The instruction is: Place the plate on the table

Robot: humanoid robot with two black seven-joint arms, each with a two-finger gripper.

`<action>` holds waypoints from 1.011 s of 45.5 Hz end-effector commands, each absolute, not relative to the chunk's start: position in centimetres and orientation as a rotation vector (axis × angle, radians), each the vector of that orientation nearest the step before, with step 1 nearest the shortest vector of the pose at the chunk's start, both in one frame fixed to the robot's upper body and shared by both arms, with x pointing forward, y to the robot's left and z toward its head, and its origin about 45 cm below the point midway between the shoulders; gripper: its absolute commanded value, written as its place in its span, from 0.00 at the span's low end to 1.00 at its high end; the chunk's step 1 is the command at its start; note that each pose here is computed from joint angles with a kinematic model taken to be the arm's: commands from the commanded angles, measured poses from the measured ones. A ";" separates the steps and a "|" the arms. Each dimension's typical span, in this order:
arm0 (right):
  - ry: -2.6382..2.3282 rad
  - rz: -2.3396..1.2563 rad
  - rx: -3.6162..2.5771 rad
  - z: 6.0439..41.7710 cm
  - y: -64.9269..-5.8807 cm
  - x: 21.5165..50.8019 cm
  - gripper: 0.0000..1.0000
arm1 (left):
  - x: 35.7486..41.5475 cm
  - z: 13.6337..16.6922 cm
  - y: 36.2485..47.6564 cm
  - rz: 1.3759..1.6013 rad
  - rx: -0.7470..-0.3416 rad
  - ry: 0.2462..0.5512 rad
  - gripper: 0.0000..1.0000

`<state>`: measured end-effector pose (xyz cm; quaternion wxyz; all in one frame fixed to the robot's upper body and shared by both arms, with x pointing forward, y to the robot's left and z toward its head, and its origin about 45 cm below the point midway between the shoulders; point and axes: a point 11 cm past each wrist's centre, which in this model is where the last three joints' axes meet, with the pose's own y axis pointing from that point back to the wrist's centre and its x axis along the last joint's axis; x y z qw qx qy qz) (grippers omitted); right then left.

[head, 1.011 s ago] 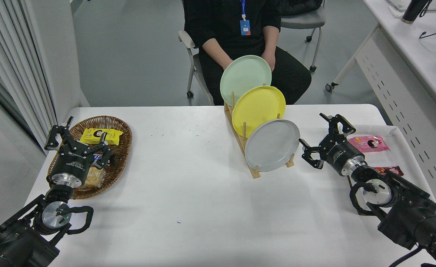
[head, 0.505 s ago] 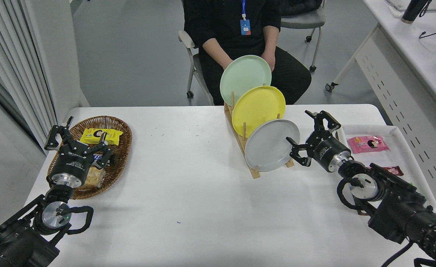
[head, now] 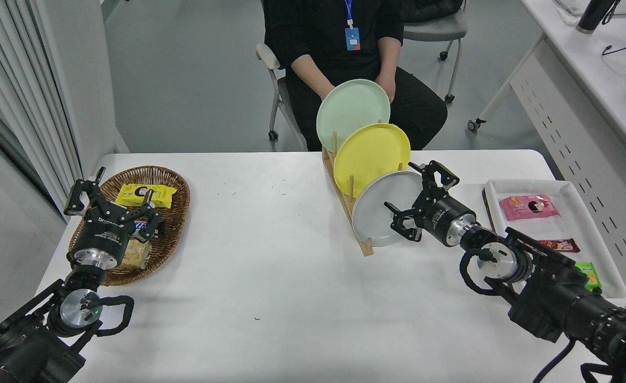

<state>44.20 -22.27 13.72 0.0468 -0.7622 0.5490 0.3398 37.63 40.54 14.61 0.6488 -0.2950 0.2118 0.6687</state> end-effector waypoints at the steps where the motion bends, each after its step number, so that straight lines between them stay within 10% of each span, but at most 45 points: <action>1: 1.639 1.123 -2.332 14.5 -21.6 44.1 1.00 | 37.64 14.61 40.5 1.519 -0.670 0.482 0.98; 46: 1.747 1.003 -2.353 18.1 -25.5 45.7 1.00 | 37.64 14.62 40.5 1.520 -0.671 0.481 0.98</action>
